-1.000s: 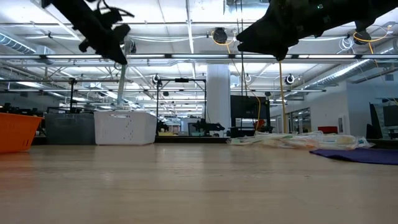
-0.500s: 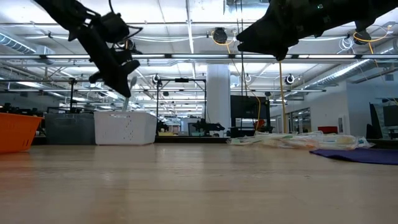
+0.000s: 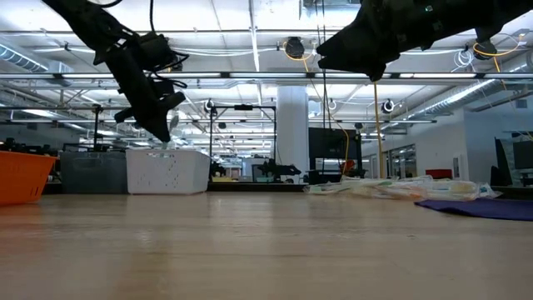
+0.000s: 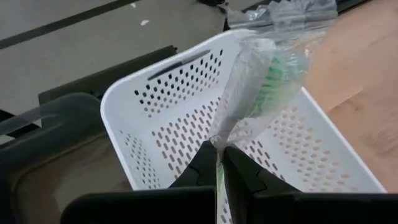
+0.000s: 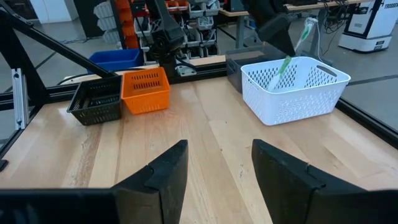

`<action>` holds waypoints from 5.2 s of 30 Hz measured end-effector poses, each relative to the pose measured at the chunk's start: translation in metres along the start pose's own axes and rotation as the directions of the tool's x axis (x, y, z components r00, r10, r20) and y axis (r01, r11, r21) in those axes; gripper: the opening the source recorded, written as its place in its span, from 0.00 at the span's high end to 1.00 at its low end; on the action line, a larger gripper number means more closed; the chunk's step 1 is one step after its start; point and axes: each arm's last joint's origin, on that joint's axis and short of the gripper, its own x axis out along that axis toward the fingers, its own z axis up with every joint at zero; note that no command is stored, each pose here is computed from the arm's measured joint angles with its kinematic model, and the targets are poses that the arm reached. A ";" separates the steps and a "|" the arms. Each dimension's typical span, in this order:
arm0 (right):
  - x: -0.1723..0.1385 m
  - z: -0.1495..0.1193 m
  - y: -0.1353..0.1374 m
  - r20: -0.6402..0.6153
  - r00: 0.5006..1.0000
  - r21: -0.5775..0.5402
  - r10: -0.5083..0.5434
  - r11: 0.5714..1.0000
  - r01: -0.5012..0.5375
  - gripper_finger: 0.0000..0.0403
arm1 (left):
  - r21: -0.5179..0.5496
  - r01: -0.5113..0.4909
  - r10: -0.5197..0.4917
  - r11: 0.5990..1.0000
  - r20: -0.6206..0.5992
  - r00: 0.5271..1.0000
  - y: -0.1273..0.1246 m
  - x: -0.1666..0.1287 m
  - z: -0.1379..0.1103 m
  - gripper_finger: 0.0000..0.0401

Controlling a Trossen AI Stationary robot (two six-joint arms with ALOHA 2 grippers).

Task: Pick & Place Toothbrushes
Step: Put the green toothbrush into the white bin, then put the orange toothbrush into the orange bin

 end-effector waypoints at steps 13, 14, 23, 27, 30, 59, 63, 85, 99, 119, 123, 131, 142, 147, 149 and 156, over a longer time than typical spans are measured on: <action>0.000 0.000 0.000 -0.001 1.000 0.000 0.000 1.000 0.000 0.58 | -0.003 -0.006 0.006 1.000 -0.014 1.000 0.000 0.000 -0.001 0.81; 0.000 0.000 0.000 -0.001 1.000 0.000 0.000 1.000 0.000 0.58 | -0.003 -0.006 0.006 1.000 -0.014 1.000 0.000 0.000 -0.001 0.78; -0.001 -0.005 -0.001 -0.014 1.000 -0.006 -0.002 1.000 0.002 0.58 | -0.019 0.007 -0.007 1.000 0.025 1.000 -0.002 0.000 0.002 0.60; -0.002 -0.013 -0.003 -0.030 1.000 0.019 -0.006 1.000 0.006 0.58 | -0.019 0.057 -0.056 0.998 0.064 0.996 -0.008 -0.001 0.006 0.58; -0.002 -0.015 -0.004 -0.038 0.999 0.033 -0.010 0.999 0.011 0.58 | 0.001 0.171 -0.170 0.985 0.094 0.981 -0.016 -0.002 0.009 0.58; 0.002 -0.029 -0.068 -0.237 0.913 0.036 -0.333 0.936 0.351 0.58 | 0.427 0.507 -0.570 0.749 0.023 0.821 -0.148 -0.049 -0.045 0.58; -0.007 -0.036 -0.081 -0.348 0.853 0.015 -0.389 0.908 0.420 0.58 | 0.453 0.536 -0.615 0.712 0.036 0.788 -0.159 -0.057 -0.050 0.58; -0.069 -0.065 -0.094 -0.793 0.491 0.036 -0.361 0.777 0.629 0.58 | 0.496 0.588 -0.691 0.639 0.035 0.722 -0.177 -0.072 -0.060 0.58; -0.075 -0.097 -0.095 -0.840 0.466 0.093 -0.277 0.774 0.626 0.58 | 0.497 0.588 -0.693 0.638 0.038 0.720 -0.177 -0.072 -0.060 0.58; -0.074 -0.105 -0.094 -0.836 0.489 0.120 -0.248 0.788 0.604 0.88 | 0.499 0.587 -0.693 0.637 0.039 0.719 -0.177 -0.072 -0.060 0.58; -0.074 -0.105 -0.094 -0.836 0.489 0.124 -0.248 0.783 0.609 0.82 | 0.499 0.587 -0.693 0.637 0.039 0.719 -0.177 -0.072 -0.060 0.58; -0.074 -0.104 -0.094 -0.842 0.492 0.138 -0.219 0.796 0.590 0.89 | 0.499 0.587 -0.693 0.637 0.039 0.719 -0.177 -0.072 -0.060 0.58; -0.069 -0.071 -0.091 -0.834 0.502 0.130 -0.227 0.804 0.580 0.87 | 0.496 0.557 -0.669 0.666 0.066 0.741 -0.176 -0.071 -0.059 0.58; -0.064 -0.053 -0.089 -0.807 0.547 0.142 -0.221 0.827 0.544 0.89 | 0.496 0.557 -0.669 0.666 0.066 0.741 -0.176 -0.071 -0.059 0.58; -0.063 -0.046 -0.088 -0.796 0.562 0.143 -0.223 0.833 0.534 0.89 | 0.496 0.557 -0.669 0.666 0.066 0.741 -0.176 -0.071 -0.059 0.58; -0.056 -0.026 -0.086 -0.742 0.633 0.177 -0.219 0.847 0.501 0.89 | 0.490 0.560 -0.671 0.668 0.070 0.738 -0.176 -0.071 -0.059 0.58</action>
